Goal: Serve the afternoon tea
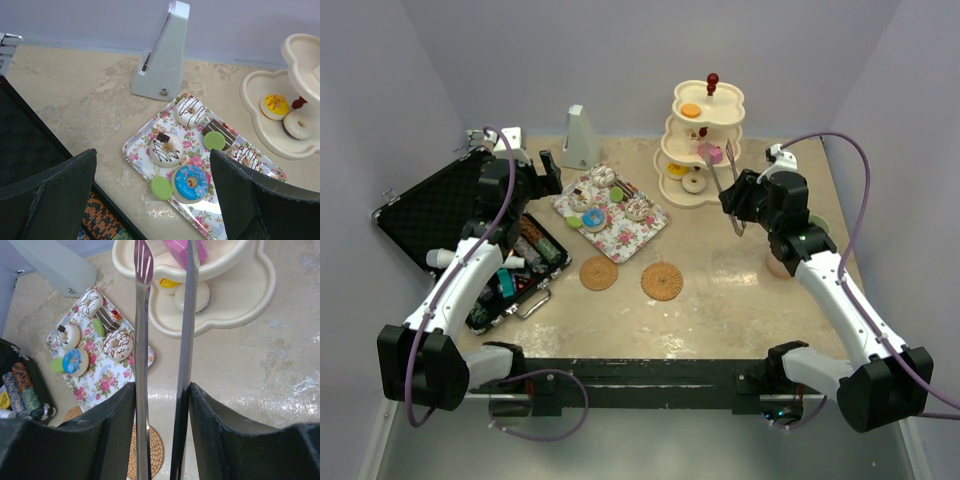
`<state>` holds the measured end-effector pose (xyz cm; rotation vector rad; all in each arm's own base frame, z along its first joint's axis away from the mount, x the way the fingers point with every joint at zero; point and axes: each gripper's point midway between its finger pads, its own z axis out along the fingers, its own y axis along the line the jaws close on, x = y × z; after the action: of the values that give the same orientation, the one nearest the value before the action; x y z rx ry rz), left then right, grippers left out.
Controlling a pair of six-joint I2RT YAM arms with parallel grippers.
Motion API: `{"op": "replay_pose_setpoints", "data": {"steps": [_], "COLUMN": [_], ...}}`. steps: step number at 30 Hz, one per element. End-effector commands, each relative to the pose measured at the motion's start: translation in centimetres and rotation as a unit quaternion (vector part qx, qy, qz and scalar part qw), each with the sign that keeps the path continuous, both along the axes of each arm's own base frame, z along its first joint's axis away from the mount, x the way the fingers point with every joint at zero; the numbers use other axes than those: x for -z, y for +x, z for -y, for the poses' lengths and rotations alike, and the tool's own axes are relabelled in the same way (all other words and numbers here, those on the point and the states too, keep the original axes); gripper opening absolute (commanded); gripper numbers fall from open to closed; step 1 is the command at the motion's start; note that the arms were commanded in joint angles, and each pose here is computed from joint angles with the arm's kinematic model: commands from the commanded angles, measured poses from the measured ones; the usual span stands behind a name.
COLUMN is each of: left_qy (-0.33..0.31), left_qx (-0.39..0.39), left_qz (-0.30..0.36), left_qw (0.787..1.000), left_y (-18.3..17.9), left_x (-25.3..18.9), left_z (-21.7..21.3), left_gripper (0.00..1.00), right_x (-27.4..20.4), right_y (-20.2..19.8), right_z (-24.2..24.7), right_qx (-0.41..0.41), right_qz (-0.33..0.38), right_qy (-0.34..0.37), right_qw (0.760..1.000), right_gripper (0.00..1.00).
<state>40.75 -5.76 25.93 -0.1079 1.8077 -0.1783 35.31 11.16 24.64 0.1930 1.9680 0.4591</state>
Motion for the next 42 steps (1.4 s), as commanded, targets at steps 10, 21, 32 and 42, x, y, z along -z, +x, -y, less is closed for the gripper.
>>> {"op": "replay_pose_setpoints", "data": {"steps": [10,21,32,42], "left_qy": [-0.009,-0.004,-0.007,-0.007], "left_qx": [-0.007,-0.012,-0.007,-0.005], "left_qz": [0.032,0.027,0.024,0.022], "left_qw": [0.999,1.0,1.0,1.0], "left_y": [0.1,0.3,0.4,0.4], "left_x": [-2.2,-1.7,-1.5,-1.4], "left_z": [-0.1,-0.3,0.0,0.1], "left_gripper": [1.0,1.0,1.0,1.0], "right_x": [-0.1,7.1,10.6,12.5], "right_y": [-3.2,-3.8,-4.3,-3.6], "right_z": [-9.4,-16.0,-16.2,-16.2], "right_qx": [-0.107,-0.179,-0.169,-0.149], "right_qz": [0.006,-0.063,-0.09,-0.104], "right_qy": [0.018,0.022,0.03,0.029], "right_qw": [0.994,0.982,0.981,0.983], "right_gripper": [0.45,0.45,0.56,0.57]}}
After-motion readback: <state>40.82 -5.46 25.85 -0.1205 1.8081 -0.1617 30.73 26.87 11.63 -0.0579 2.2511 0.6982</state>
